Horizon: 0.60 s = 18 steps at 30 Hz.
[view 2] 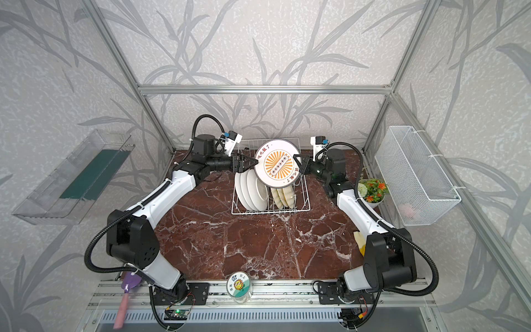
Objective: Unload the plates from the dish rack
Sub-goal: Place a plate at the top-left of the table.
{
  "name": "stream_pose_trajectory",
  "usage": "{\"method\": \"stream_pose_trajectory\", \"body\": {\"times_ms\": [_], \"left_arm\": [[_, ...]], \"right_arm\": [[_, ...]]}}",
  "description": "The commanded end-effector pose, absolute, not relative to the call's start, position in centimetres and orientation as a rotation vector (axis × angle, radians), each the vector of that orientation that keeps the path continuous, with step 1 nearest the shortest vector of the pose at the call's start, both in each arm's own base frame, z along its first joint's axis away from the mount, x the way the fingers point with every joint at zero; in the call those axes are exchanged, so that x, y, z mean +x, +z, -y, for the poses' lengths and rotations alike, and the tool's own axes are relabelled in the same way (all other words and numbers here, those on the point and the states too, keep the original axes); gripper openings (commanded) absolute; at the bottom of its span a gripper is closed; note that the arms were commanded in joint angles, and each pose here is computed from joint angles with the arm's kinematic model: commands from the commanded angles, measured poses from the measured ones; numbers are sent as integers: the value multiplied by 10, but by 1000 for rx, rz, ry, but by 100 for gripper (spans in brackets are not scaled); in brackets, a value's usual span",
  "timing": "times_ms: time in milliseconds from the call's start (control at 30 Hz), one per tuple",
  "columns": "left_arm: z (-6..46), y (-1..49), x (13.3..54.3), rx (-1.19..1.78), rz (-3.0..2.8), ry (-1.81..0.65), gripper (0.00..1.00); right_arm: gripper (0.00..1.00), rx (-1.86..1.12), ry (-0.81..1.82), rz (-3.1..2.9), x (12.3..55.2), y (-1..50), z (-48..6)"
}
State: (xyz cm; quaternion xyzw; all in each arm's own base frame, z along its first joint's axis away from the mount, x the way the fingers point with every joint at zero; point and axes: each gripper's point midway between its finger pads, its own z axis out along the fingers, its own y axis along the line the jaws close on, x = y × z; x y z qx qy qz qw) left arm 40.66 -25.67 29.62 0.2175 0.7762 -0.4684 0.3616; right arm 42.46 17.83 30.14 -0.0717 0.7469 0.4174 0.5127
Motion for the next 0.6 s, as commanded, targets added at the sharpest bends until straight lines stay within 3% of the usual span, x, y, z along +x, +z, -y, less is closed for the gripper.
{"method": "stream_pose_trajectory", "body": {"times_ms": [0, 200, 567], "left_arm": [[268, 309, 394, 638, -1986, -1292, 79], [278, 305, 389, 679, -1992, -1323, 74], [283, 305, 396, 685, -1988, -1329, 38]], "right_arm": [[0, -289, 1048, -1612, 409, 352, -186], [0, -308, 1069, -1607, 408, 350, -190], [0, -308, 1121, -1610, 408, 347, -196]]}}
